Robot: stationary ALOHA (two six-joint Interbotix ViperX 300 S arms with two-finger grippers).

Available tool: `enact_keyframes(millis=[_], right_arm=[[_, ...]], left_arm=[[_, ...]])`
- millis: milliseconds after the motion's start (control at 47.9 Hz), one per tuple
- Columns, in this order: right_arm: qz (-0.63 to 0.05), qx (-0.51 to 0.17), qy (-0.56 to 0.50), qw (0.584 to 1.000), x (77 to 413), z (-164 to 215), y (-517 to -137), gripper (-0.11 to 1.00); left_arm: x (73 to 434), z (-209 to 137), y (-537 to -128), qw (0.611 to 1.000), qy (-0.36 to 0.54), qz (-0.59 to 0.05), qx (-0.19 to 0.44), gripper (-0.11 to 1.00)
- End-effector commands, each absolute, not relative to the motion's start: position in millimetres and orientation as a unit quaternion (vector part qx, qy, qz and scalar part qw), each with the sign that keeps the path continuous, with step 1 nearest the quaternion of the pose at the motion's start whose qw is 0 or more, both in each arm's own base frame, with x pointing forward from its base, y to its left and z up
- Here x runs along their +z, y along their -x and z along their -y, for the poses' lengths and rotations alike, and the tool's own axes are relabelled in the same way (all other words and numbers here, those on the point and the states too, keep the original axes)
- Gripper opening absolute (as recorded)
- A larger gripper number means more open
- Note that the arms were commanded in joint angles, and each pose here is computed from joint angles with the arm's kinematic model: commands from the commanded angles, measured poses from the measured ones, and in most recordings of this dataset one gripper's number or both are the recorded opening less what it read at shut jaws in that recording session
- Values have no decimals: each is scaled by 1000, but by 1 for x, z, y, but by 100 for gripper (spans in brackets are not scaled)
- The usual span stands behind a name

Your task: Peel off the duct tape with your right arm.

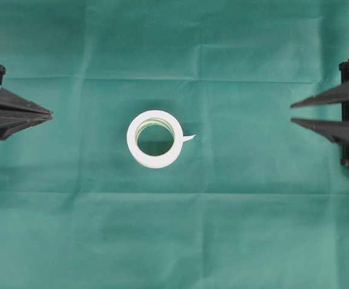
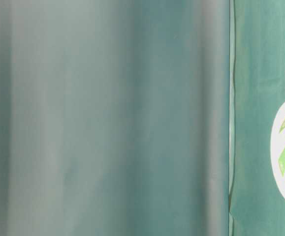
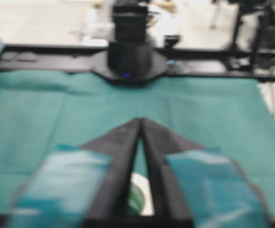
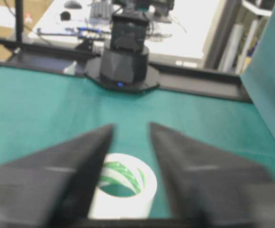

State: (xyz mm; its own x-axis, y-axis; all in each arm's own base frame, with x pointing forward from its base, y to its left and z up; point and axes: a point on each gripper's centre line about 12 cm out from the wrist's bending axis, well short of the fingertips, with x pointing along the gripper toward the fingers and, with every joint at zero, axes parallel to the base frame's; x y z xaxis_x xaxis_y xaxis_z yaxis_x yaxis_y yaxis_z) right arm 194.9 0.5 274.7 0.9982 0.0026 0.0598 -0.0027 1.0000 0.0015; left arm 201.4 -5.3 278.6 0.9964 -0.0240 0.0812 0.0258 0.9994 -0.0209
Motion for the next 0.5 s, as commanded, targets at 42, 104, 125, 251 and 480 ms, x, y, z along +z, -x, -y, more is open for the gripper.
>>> enact_keyframes(millis=[42,104,125,251,480], right_arm=[[40,2,-1,999,280,-1,-196,33],[43,2,-1,999,281,-1,-196,51],[44,2,-1,999,282,-1,-196,58],[45,2,-1,999,282,-1,-197,81],[42,2,-1,999,281,-1,-202,81]], left_arm=[[283,6,-207,999,11,44,-14,43],[283,6,-208,999,12,42,-14,61],[283,6,-209,999,12,41,-14,68],[286,6,-217,999,12,40,-14,96],[290,7,-249,1000,8,27,-13,97]])
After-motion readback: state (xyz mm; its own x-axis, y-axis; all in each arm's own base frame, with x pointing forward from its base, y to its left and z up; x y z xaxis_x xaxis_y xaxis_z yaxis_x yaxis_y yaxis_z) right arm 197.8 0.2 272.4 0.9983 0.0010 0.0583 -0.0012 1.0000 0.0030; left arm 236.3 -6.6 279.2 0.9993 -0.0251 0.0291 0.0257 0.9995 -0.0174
